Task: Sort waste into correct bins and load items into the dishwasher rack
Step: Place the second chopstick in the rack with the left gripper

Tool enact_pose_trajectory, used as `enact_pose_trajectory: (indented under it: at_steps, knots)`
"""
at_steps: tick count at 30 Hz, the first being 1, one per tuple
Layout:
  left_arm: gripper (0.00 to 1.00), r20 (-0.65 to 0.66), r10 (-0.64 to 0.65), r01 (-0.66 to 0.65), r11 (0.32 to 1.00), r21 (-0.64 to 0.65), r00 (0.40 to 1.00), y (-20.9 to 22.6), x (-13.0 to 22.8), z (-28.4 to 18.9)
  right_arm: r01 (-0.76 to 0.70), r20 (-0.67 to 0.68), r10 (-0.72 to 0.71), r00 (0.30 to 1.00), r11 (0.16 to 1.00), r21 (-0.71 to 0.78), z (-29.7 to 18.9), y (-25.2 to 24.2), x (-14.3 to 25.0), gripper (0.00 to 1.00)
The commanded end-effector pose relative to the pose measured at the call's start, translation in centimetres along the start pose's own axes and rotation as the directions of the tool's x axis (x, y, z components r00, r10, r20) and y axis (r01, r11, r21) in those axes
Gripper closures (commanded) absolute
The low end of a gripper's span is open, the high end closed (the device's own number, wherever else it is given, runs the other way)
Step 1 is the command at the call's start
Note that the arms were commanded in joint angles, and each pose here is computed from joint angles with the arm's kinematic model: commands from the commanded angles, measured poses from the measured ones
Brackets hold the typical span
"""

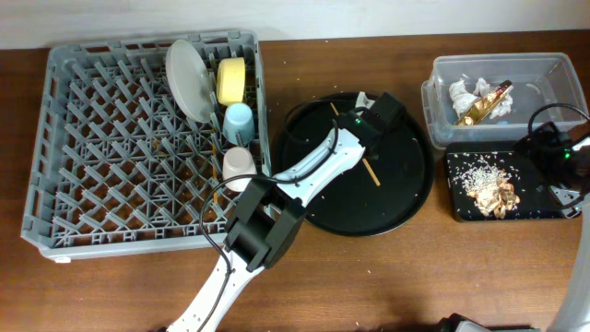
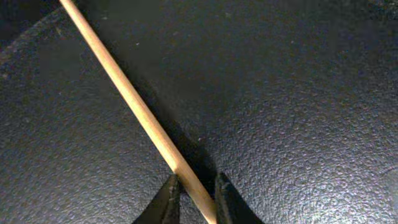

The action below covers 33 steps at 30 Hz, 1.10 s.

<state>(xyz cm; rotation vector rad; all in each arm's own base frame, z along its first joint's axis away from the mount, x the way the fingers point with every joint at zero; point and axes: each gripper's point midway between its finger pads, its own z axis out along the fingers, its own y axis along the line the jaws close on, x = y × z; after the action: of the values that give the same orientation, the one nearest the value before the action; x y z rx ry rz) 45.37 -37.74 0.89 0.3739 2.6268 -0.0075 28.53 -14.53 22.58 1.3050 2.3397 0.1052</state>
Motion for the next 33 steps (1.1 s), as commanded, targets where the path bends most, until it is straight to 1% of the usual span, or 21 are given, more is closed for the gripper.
enact_pose_trajectory:
  at_steps: [1, 2, 3, 5, 7, 8, 10, 12, 13, 14, 15, 17, 18, 19, 21, 22, 24, 25, 27, 29, 33]
  knots:
    - [0.92, -0.101, 0.047, -0.050, 0.998, -0.024, 0.994, 0.6, 3.4, 2.6, -0.004, 0.022, 0.004, 1.000, 1.000, -0.003, -0.6, 0.1, -0.4, 0.01]
    - [0.98, -0.096, 0.045, -0.048, 0.999, -0.022, 0.994, 0.6, 3.1, 2.5, -0.004, 0.022, 0.004, 1.000, 1.000, -0.003, -0.6, 0.1, -0.4, 0.02]
    - [0.99, -0.082, 0.042, -0.044, 0.999, -0.017, 0.996, 0.4, 2.6, 2.2, -0.004, 0.022, 0.004, 1.000, 1.000, -0.003, -0.6, 0.1, -0.4, 0.01]
    - [0.99, -0.058, 0.036, -0.036, 0.999, -0.007, 0.998, 0.1, 1.3, 1.2, -0.004, 0.022, 0.004, 1.000, 1.000, -0.003, -0.6, 0.1, -0.4, 0.02]
    - [0.99, -0.032, 0.048, -0.048, 0.999, 0.001, 0.998, 0.5, -1.2, -1.5, -0.004, 0.022, 0.004, 1.000, 1.000, -0.003, -0.6, 0.1, -0.4, 0.02]
    - [0.99, -0.018, 0.073, -0.073, 0.997, 0.001, 0.997, 1.3, -3.0, -3.9, -0.004, 0.022, 0.004, 1.000, 1.000, -0.003, -0.6, 0.1, -0.4, 0.02]
    - [0.99, -0.003, 0.075, -0.075, 0.997, -0.005, 0.997, 3.7, -5.4, -9.4, -0.004, 0.022, 0.004, 1.000, 1.000, -0.003, -0.6, 0.1, -0.4, 0.02]
    - [1.00, 0.035, 0.032, -0.032, 0.999, -0.013, 0.999, 6.8, -7.1, -14.5, -0.004, 0.022, 0.004, 1.000, 1.000, -0.003, -0.6, 0.1, -0.4, 0.02]
    - [1.00, 0.059, -0.005, 0.006, 1.000, -0.020, 0.998, 9.5, -7.6, -17.6, -0.004, 0.022, 0.004, 1.000, 1.000, -0.003, -0.6, 0.1, -0.4, 0.01]
    - [1.00, 0.039, -0.053, 0.056, 0.997, -0.061, 0.998, 13.6, -7.2, -20.4, -0.004, 0.022, 0.004, 1.000, 1.000, -0.003, -0.6, 0.1, -0.4, 0.02]
    - [1.00, 0.059, -0.047, 0.048, 0.999, -0.022, 0.997, 15.2, -7.9, -22.1, -0.004, 0.022, 0.004, 1.000, 1.000, -0.003, -0.6, 0.1, -0.4, 0.02]
    - [1.00, 0.074, -0.077, 0.074, 0.996, 0.047, 0.994, 16.3, -8.4, -23.7, -0.004, 0.022, 0.004, 1.000, 1.000, -0.003, -0.6, 0.1, -0.4, 0.02]
    - [1.00, 0.093, -0.070, 0.064, 0.996, 0.067, 0.993, 17.2, -8.6, -25.1, -0.004, 0.022, 0.004, 1.000, 1.000, -0.003, -0.6, 0.1, -0.4, 0.02]
    - [1.00, 0.103, -0.086, 0.081, 0.995, 0.057, 0.991, 18.9, -8.6, -26.6, -0.004, 0.022, 0.004, 1.000, 1.000, -0.003, -0.6, 0.1, -0.4, 0.01]
    - [1.00, 0.064, -0.106, 0.107, 0.994, 0.000, 0.992, 22.0, -7.1, -28.4, -0.004, 0.022, 0.004, 1.000, 1.000, -0.003, -0.6, 0.1, -0.4, 0.01]
    - [1.00, 0.033, -0.150, 0.151, 0.988, -0.016, 0.988, 23.1, -6.0, -28.9, -0.004, 0.022, 0.004, 1.000, 1.000, -0.003, -0.6, 0.1, -0.4, 0.02]
    - [0.99, -0.059, -0.271, 0.266, 0.961, -0.075, 0.961, 26.4, -2.4, -29.5, -0.004, 0.022, 0.004, 1.000, 1.000, -0.003, -0.6, 0.1, -0.4, 0.02]
    - [0.99, -0.108, -0.299, 0.288, 0.952, -0.105, 0.948, 27.6, -0.7, -29.2, -0.004, 0.022, 0.004, 1.000, 1.000, -0.003, -0.6, 0.1, -0.4, 0.02]
    - [0.99, -0.223, -0.334, 0.304, 0.939, -0.158, 0.916, 29.2, 2.4, -26.4, -0.004, 0.022, 0.004, 1.000, 1.000, -0.003, -0.6, 0.1, -0.4, 0.02]
    - [0.99, -0.289, -0.357, 0.327, 0.933, -0.148, 0.888, 29.4, 4.0, -23.4, -0.004, 0.022, 0.004, 1.000, 1.000, -0.003, -0.6, 0.1, -0.4, 0.02]
    - [1.00, -0.325, -0.389, 0.357, 0.921, -0.156, 0.862, 30.1, 6.6, -16.7, -0.004, 0.022, 0.004, 1.000, 1.000, -0.003, -0.6, 0.1, -0.4, 0.02]
